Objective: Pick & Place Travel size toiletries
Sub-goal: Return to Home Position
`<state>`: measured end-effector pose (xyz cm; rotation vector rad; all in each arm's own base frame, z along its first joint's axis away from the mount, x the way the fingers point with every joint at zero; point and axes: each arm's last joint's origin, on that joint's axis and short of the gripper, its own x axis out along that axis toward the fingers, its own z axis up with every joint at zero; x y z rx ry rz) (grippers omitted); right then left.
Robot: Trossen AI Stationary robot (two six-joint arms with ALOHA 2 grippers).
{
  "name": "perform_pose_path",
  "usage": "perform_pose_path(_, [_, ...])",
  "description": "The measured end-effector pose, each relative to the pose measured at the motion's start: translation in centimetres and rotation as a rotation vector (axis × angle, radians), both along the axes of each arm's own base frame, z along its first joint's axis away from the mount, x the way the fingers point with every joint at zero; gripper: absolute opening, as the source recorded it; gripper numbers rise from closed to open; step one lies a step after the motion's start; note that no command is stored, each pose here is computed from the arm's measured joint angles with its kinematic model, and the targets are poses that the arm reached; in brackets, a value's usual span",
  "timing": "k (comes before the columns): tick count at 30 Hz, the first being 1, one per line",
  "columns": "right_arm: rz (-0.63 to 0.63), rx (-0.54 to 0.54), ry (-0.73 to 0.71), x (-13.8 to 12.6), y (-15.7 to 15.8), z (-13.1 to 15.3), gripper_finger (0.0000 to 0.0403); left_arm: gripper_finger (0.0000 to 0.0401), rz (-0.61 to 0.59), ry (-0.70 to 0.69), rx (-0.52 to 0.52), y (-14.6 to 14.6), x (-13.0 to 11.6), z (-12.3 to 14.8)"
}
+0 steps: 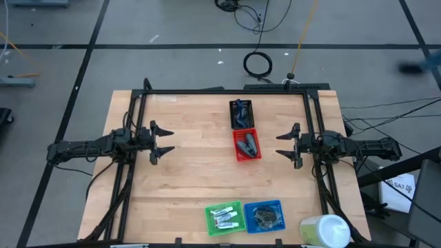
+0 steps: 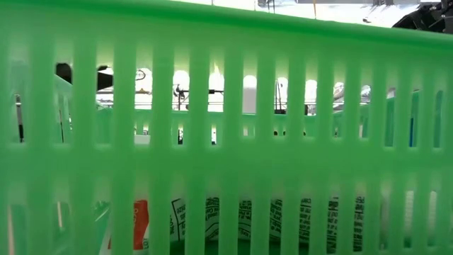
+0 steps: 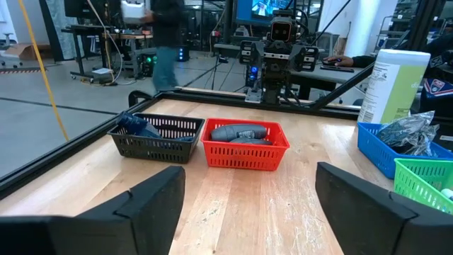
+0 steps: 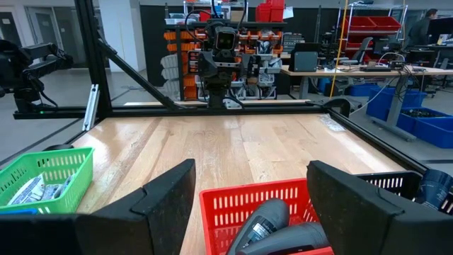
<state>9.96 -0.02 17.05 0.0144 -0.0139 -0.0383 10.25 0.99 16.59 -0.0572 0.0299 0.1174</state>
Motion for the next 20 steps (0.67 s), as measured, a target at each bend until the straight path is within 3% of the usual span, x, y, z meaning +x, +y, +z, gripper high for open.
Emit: perform_pose_path(20, [0.000, 0.000, 0.000, 0.00, 0.00, 0.00, 0.0260, 0.0321, 0.000, 0.000, 0.000, 0.00, 0.00, 0.00])
